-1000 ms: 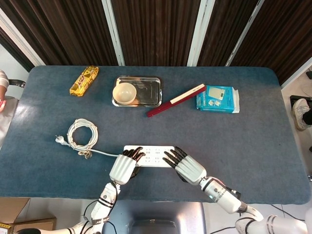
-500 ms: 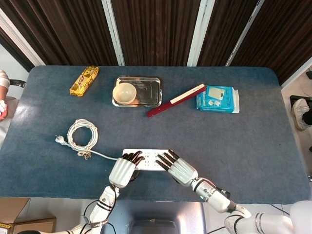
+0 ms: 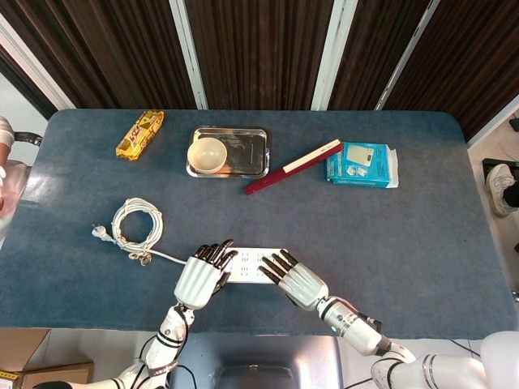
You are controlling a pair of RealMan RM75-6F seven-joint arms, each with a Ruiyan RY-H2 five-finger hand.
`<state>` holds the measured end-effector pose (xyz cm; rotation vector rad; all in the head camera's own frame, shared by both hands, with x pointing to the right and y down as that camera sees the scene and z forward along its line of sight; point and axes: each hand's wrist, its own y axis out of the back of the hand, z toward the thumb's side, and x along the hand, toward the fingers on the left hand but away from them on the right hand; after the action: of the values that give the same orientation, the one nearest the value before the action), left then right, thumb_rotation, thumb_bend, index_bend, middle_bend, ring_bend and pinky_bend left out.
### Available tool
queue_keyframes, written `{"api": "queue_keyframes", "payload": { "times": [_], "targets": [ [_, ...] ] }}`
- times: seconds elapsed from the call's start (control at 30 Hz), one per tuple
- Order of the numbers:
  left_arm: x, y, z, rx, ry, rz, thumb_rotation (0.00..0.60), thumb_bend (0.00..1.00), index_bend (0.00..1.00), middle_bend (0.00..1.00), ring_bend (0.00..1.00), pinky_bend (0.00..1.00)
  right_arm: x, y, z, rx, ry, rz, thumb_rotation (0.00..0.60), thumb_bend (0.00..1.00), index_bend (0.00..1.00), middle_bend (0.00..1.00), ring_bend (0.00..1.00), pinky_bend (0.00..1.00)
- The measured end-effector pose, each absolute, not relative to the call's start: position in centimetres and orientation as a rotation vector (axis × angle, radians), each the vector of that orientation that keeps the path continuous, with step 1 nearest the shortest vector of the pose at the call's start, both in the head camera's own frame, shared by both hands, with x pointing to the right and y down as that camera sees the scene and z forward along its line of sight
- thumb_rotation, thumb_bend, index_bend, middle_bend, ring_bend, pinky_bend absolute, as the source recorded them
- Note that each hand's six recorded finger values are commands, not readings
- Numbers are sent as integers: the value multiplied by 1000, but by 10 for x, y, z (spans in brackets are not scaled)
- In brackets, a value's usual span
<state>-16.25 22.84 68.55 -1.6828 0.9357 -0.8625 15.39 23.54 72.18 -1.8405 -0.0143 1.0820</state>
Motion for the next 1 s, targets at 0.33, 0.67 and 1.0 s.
{"api": "queue_keyframes", "payload": {
  "times": [0.33,0.67,1.0],
  "targets": [
    [-208,226,667,-1797,935,-921,600,489,336,428,302,246,171,200,666,-1827,-252,1031,600,762,7,55,0,0],
    [-287,246,698,-1821,824,-1183,600,425,138,194,165,198,229,178,605,-1745,-407,1040,600,655,0,41,0,0],
    [-322,262,715,-1808,784,-1320,600,390,0,0,0,163,273,176,588,-1683,-437,1139,600,600,0,9,0,0]
  ]
}}
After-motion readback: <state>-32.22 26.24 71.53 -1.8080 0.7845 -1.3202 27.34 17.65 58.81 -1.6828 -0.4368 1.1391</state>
